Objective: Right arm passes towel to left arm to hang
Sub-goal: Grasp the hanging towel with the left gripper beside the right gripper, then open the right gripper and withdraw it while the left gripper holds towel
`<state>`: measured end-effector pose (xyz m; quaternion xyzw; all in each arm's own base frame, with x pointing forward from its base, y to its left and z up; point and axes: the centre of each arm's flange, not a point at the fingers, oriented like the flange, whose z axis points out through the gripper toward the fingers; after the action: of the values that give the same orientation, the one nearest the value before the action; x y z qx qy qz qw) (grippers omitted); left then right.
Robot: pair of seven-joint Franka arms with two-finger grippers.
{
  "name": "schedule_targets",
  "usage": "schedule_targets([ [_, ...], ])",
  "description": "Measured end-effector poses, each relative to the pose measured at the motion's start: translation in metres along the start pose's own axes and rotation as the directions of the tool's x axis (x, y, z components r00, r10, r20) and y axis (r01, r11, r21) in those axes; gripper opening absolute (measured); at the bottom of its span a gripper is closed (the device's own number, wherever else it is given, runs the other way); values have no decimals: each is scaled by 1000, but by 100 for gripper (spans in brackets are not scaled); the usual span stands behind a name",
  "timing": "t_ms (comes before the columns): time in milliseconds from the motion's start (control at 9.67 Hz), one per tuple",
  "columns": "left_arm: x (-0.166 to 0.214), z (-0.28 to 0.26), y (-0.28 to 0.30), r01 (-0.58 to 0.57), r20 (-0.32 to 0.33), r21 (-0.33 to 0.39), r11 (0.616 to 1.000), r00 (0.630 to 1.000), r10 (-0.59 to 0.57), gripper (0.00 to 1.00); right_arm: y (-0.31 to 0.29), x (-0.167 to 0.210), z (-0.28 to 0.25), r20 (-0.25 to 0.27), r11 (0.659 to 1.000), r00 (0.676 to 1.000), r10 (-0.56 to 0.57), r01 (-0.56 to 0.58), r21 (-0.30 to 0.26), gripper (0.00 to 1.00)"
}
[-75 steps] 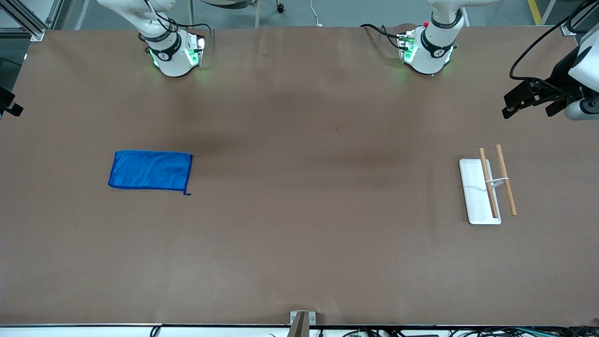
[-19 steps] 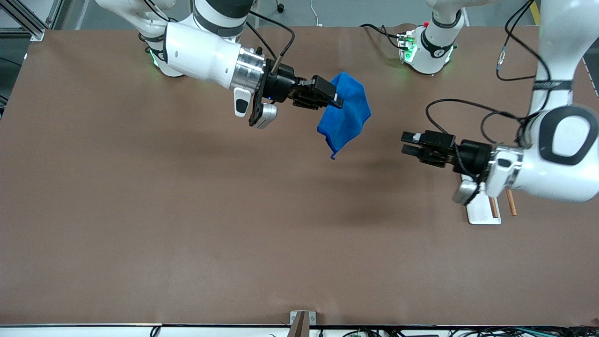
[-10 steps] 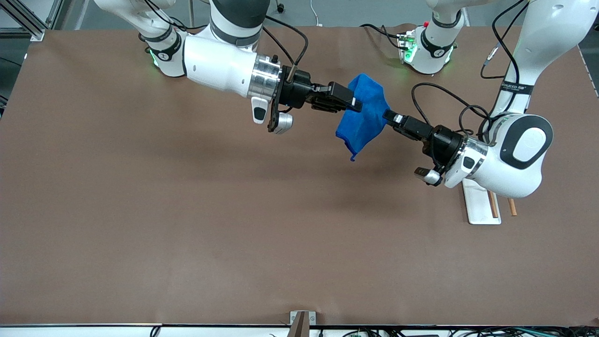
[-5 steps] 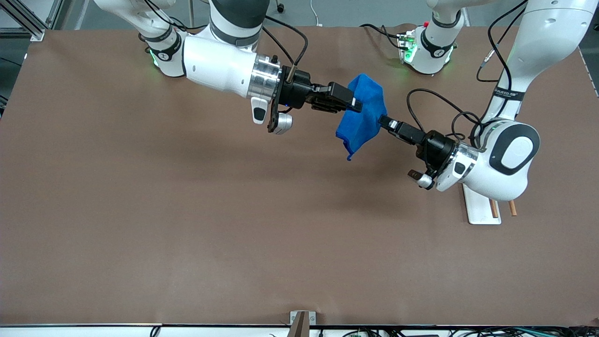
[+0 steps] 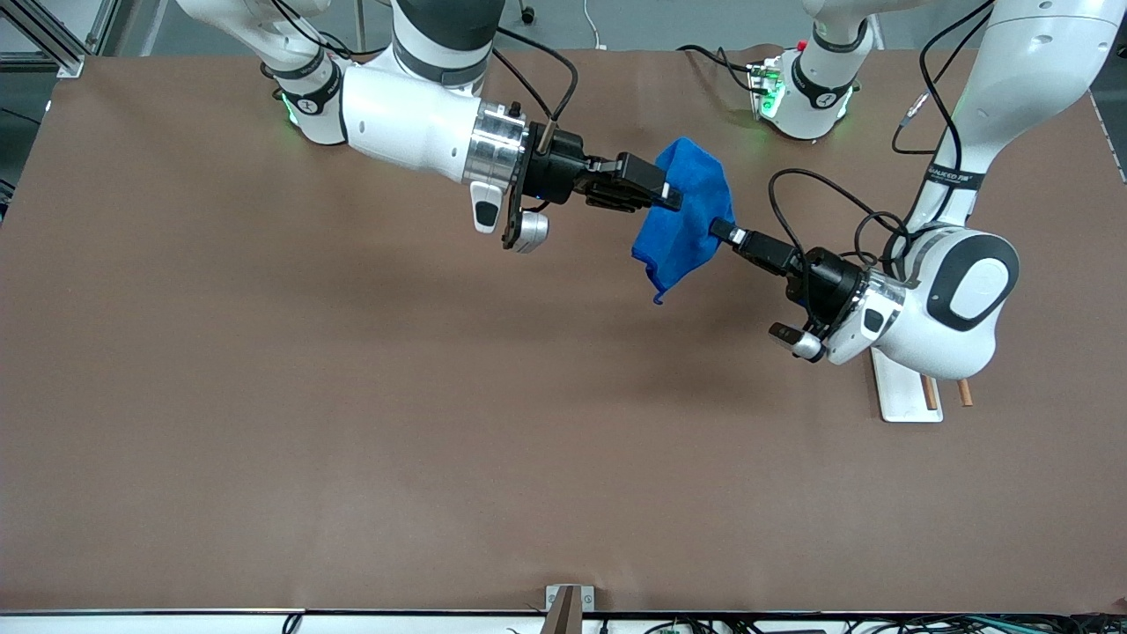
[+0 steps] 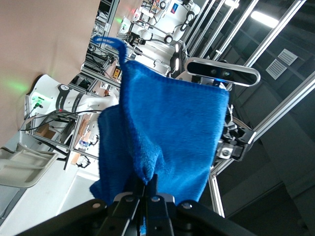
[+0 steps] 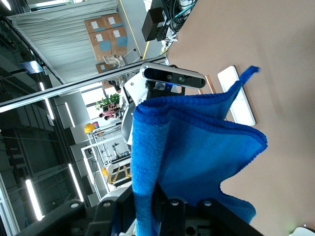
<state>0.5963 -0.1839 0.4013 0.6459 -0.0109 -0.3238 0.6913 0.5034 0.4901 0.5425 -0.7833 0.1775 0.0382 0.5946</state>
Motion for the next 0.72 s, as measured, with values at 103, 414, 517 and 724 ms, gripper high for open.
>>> schedule_targets([
  [103, -1, -3, 14, 4, -7, 9, 1000, 1000, -4, 2, 0, 0, 0, 0, 1000, 1000, 0, 0, 0, 12],
  [414, -11, -15, 66, 6, -38, 42, 999, 999, -5, 2, 0, 2, -1, -4, 1000, 1000, 2, -2, 2, 14],
  [517, -12, -18, 72, 0, -44, 48, 999, 999, 2, 2, 1, 5, -2, -8, 1000, 1000, 4, -4, 0, 26],
  [724, -15, -22, 78, -3, -54, 112, 994, 998, 9, 2, 16, 25, -11, -7, 999, 1000, -7, 7, -43, 57],
])
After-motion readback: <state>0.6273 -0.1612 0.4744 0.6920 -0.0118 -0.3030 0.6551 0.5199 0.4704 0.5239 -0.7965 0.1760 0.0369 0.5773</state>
